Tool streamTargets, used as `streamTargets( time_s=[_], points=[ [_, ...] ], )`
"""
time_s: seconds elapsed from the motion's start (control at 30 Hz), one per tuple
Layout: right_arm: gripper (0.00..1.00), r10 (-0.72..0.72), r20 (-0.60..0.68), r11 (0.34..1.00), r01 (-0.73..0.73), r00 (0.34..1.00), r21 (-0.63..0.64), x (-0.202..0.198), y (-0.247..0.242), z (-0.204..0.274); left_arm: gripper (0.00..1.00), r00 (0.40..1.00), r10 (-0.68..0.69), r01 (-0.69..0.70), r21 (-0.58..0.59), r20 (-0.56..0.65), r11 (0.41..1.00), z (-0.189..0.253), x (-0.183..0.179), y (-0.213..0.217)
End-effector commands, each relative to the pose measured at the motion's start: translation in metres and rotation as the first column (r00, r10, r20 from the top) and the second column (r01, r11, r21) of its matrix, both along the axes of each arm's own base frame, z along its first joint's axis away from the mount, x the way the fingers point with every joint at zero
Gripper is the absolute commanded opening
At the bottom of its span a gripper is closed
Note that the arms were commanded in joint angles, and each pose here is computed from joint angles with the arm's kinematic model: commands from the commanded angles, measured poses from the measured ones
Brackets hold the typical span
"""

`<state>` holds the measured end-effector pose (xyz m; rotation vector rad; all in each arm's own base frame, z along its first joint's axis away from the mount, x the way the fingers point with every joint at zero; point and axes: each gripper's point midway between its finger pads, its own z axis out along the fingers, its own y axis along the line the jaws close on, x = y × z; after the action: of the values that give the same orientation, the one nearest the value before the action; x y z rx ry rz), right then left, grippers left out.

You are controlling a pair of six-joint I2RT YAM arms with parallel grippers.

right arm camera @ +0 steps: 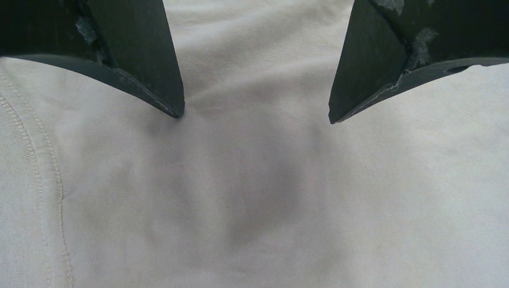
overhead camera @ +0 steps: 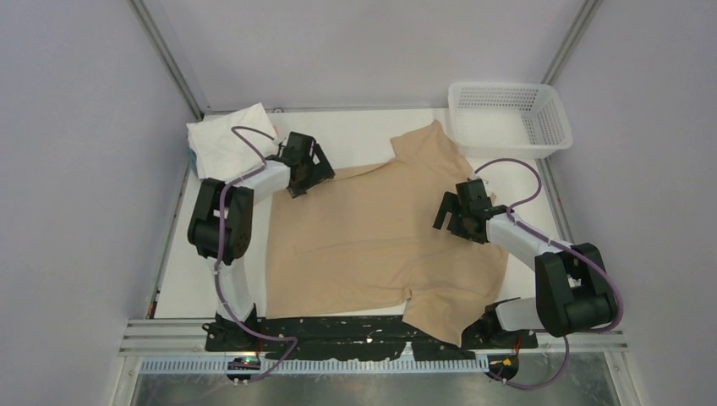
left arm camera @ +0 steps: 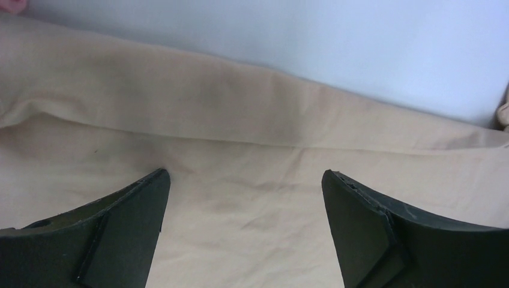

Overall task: Fold and stack the t-shirts
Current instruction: Flatten out the tshirt

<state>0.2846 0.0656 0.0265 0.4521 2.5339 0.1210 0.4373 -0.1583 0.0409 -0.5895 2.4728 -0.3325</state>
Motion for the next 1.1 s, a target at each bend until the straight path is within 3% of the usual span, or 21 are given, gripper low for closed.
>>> streamTargets(
  time_s=[0.0, 0.33, 0.57, 0.8, 0.93, 1.07],
  points=[
    [0.95, 0.008, 0.033, 1.0, -0.008, 0.999, 0.007, 0.009, 0.002, 0.007, 0.99, 0.989, 0.062, -0.051, -0.086, 0.135, 0.995, 0.025, 0.044, -0.014],
    [0.95, 0.008, 0.032, 1.0, -0.008, 0.999, -0.008, 0.01, -0.001, 0.006, 0.99, 0.979, 0.13, -0.122, -0.059, 0.158, 0.991, 0.024, 0.082, -0.005],
    [0.95, 0.011, 0.039, 1.0, -0.011, 0.999, -0.013, 0.009, -0.002, 0.008, 1.0, 0.957, 0.188, -0.153, -0.17, 0.22, 0.973, 0.052, 0.139, -0.005],
    [0.95, 0.025, 0.056, 1.0, -0.025, 0.998, -0.001, 0.01, 0.001, 0.014, 1.0, 0.934, 0.187, -0.137, -0.179, 0.304, 0.974, 0.081, 0.193, 0.0],
    [0.95, 0.026, 0.074, 1.0, -0.026, 0.997, -0.011, 0.012, -0.001, 0.021, 0.99, 0.921, 0.047, 0.021, -0.171, 0.386, 0.985, 0.131, 0.203, -0.019],
    [0.95, 0.016, 0.099, 1.0, -0.014, 0.995, -0.017, 0.015, -0.003, 0.034, 1.0, 0.886, -0.019, 0.058, -0.07, 0.463, 0.996, 0.19, 0.176, -0.021]
  ],
)
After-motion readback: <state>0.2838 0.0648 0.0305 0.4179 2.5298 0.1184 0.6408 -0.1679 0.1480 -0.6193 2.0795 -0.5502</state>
